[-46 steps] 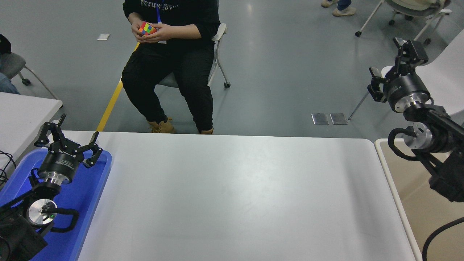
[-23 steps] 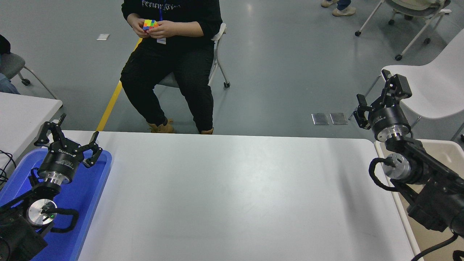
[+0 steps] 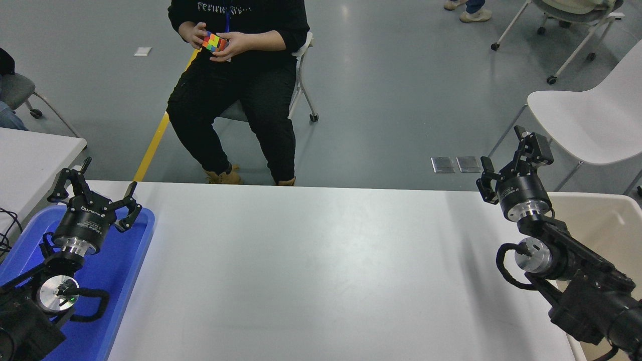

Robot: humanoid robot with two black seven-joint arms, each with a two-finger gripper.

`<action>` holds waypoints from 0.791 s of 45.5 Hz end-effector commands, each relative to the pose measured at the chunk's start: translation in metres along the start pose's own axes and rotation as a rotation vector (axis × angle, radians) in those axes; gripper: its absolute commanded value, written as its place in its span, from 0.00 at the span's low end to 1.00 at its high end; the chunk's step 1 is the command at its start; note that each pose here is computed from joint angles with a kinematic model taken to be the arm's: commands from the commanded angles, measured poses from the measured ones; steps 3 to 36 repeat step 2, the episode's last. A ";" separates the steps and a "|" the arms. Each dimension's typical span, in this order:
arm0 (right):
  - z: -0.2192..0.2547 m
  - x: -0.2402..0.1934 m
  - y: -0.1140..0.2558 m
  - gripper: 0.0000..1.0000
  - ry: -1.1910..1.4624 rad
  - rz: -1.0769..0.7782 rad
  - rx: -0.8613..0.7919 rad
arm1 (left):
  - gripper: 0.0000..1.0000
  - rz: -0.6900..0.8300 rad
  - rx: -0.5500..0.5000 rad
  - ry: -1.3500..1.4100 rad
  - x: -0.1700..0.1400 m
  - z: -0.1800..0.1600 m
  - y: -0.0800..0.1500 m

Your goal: Clean the table surface

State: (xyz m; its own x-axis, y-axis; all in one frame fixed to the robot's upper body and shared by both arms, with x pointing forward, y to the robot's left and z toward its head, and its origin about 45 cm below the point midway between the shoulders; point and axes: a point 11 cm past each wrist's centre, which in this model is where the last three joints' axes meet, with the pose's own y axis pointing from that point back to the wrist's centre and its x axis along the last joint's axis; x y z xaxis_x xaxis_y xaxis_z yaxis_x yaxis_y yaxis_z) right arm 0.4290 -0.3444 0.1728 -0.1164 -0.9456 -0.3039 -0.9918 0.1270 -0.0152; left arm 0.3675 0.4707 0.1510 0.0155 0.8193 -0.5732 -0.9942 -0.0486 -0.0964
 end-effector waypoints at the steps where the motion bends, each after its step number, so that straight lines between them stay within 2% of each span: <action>1: 0.003 0.000 0.002 0.98 -0.002 0.000 -0.004 | 1.00 0.000 0.000 0.000 0.000 0.000 0.000; 36: 0.003 0.000 0.002 0.98 -0.002 0.000 -0.004 | 1.00 0.000 0.000 0.000 0.000 0.000 0.000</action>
